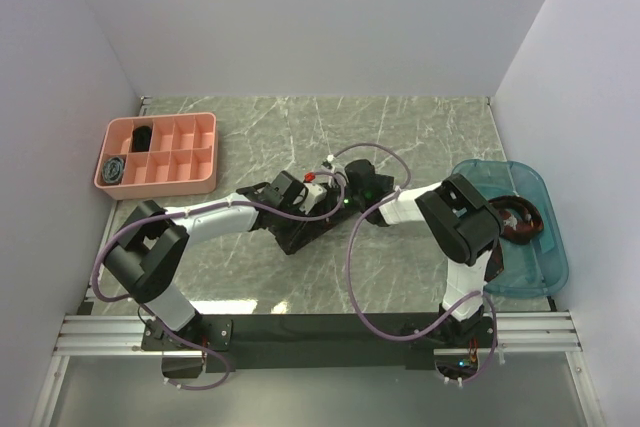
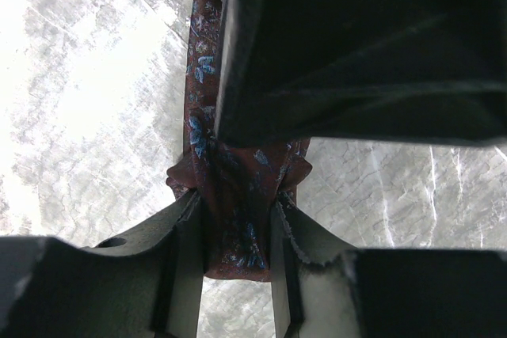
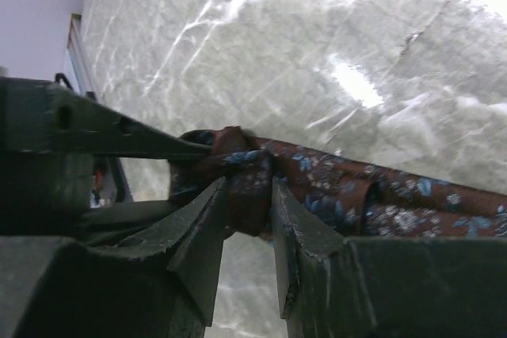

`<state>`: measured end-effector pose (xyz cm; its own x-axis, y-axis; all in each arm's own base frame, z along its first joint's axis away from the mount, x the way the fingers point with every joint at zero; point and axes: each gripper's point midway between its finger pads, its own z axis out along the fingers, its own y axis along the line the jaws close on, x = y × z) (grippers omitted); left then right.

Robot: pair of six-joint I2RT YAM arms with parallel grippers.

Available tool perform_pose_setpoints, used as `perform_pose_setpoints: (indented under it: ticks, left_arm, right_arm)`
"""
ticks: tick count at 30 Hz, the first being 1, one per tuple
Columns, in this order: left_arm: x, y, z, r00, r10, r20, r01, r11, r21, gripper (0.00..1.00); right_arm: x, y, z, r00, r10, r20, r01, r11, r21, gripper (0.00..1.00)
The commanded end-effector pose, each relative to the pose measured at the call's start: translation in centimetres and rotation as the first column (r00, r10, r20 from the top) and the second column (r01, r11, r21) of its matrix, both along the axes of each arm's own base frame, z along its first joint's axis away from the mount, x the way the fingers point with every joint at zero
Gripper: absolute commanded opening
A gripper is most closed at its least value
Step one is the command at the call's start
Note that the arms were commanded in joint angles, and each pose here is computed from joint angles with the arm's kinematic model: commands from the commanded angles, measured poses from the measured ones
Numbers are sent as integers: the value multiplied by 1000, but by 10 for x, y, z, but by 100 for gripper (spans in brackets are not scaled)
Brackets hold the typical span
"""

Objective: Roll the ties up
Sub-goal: Roll the tie

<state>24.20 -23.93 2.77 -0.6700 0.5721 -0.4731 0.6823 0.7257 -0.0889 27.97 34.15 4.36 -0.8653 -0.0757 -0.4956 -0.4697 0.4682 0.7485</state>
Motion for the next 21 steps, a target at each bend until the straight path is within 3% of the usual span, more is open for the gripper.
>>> perform_pose_setpoints:
  ticks: [1,10,12,13,16,19,21]
  left_arm:
    - [-3,3,-7,1000,-1,-18,2,999,41,35]
    - [-1,1,-4,1000,-3,-4,3,1000,29,38]
    - [-1,0,-3,1000,-4,-4,4,1000,25,40]
    - [0,-1,-1,1000,-4,2,4,1000,20,41]
    - [1,-2,3,1000,-1,14,1,1000,6,46]
    - [7,-6,14,999,20,44,-19,1000,-19,55]
    - [15,-10,34,993,70,93,-63,995,-74,69]
  right_arm:
    - [-1,1,21,1000,8,7,-8,999,35,36]
    - [-17,2,-3,995,56,-81,-55,998,16,37]
    - [-20,0,-11,993,52,-102,-52,999,5,29]
    - [-21,-1,-14,992,46,-114,-48,999,-7,18]
    - [-22,-6,-25,990,22,-137,-26,999,-33,0]
    - [-25,-8,-32,988,3,-153,-9,999,-39,0]
    - [-26,-12,-37,985,-21,-169,11,998,-55,0]
